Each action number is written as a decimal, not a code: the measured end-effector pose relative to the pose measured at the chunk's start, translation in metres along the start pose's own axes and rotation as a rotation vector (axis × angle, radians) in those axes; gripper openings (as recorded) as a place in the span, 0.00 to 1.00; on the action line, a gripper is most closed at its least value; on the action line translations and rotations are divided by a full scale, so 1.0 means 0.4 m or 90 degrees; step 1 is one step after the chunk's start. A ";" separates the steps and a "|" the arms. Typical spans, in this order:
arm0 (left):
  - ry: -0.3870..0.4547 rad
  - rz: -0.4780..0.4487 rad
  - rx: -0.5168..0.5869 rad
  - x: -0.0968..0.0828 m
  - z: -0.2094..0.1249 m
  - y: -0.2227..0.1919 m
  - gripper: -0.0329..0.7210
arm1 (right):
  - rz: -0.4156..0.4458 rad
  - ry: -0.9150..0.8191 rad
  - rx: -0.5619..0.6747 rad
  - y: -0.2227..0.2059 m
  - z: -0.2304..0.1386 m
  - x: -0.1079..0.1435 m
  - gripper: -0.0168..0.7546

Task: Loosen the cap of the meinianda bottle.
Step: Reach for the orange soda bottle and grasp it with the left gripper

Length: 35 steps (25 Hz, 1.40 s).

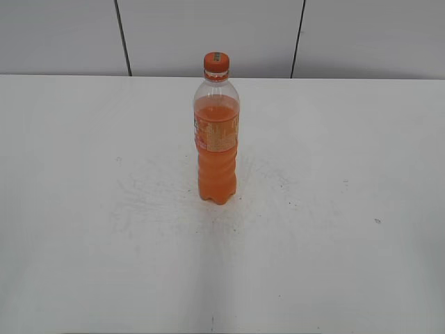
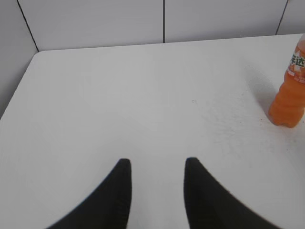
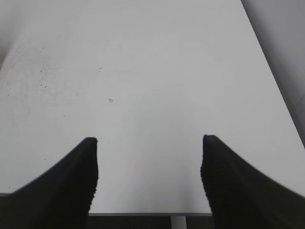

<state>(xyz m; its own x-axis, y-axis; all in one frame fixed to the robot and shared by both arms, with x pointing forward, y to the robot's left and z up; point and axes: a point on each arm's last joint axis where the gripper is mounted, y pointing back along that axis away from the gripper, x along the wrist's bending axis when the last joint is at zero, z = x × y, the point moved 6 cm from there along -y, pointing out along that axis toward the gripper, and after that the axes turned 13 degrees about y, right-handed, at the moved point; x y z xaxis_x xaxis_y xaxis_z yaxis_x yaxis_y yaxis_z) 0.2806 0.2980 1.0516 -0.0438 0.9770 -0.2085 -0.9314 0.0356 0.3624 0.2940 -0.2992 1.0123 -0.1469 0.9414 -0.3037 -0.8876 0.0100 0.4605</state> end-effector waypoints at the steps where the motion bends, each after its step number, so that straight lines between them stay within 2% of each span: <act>1: 0.000 0.000 0.000 0.000 0.000 0.000 0.36 | 0.000 0.000 0.000 0.000 0.000 0.000 0.68; 22: 0.000 0.000 0.000 0.000 0.000 0.000 0.37 | 0.000 0.000 0.000 0.000 0.000 0.000 0.68; 25: -0.002 0.003 -0.001 0.002 0.000 0.000 0.46 | 0.000 0.000 0.000 0.000 0.000 0.000 0.68; 30: -0.007 0.011 -0.002 0.006 0.001 0.000 0.85 | 0.000 0.000 0.000 0.000 0.000 0.000 0.68; 31: -0.007 0.011 -0.002 0.006 0.001 0.000 0.89 | 0.000 0.000 0.000 0.000 0.000 0.000 0.68; 33: -0.007 0.011 -0.002 0.006 0.001 0.000 0.90 | 0.000 0.000 0.000 0.000 0.000 0.000 0.68; 35: -0.007 0.011 -0.002 0.006 0.001 0.000 0.87 | 0.000 0.000 0.000 0.000 0.000 0.000 0.68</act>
<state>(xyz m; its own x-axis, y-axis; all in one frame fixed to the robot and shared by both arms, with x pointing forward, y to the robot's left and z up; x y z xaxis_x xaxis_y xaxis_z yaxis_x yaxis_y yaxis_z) 0.2807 0.3006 1.0516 -0.0560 0.9796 -0.1929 -0.9318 0.0181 0.3625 0.2940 -0.2992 1.0123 -0.1469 0.9414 -0.3037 -0.8876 0.0100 0.4605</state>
